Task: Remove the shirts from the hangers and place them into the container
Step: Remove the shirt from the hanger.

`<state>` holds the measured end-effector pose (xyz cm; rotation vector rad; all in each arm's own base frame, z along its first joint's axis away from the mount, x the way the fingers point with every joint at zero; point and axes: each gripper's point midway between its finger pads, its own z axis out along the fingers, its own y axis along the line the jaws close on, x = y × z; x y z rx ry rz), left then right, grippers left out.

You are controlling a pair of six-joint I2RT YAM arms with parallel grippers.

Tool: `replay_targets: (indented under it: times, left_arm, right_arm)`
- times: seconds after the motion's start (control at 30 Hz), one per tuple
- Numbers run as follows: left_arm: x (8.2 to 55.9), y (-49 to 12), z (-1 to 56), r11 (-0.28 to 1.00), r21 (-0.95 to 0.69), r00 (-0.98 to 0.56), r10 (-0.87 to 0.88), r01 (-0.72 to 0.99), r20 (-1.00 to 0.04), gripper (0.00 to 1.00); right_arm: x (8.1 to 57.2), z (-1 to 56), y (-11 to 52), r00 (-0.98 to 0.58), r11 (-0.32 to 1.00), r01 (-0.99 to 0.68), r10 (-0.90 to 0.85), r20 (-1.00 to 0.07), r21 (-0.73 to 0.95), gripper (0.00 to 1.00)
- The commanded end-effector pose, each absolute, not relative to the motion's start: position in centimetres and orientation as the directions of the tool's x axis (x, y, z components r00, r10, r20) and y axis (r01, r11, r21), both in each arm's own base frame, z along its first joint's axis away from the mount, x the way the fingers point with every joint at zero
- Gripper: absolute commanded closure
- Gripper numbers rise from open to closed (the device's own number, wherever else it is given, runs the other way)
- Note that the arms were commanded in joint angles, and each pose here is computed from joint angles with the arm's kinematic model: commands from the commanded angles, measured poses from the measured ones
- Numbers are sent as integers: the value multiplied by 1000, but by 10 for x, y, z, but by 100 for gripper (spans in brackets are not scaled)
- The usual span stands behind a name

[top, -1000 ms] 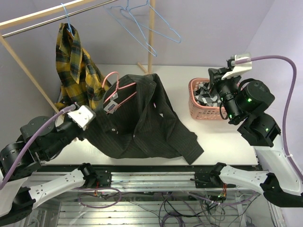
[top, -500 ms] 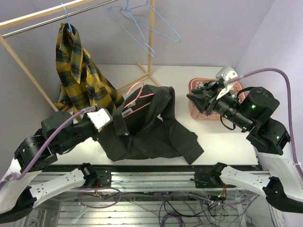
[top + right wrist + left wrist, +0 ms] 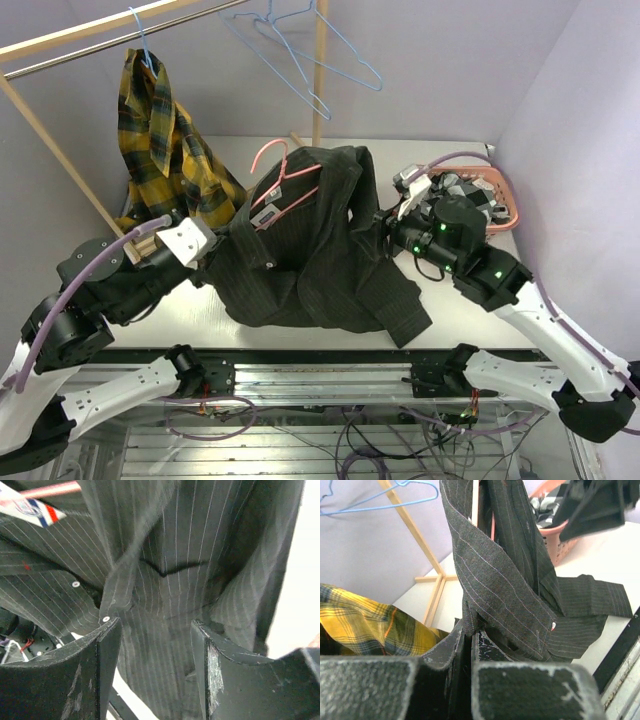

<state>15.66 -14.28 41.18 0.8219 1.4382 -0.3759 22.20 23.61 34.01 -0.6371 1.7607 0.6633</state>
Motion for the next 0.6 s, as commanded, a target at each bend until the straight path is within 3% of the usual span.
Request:
replay_targets:
  times: [0.0, 0.17, 0.57]
  left_arm:
    - [158, -138, 462, 736, 223, 225, 98, 639, -969, 93]
    - [158, -143, 460, 725, 216, 216, 95, 654, -972, 93]
    - [157, -147, 461, 717, 203, 210, 80, 667, -974, 93]
  right_arm:
    - [227, 363, 251, -219, 659, -701, 167, -961, 274, 43]
    - [218, 361, 266, -189, 564, -769, 250, -950, 302, 42]
    - [234, 356, 286, -178, 545, -782, 272, -946, 304, 43]
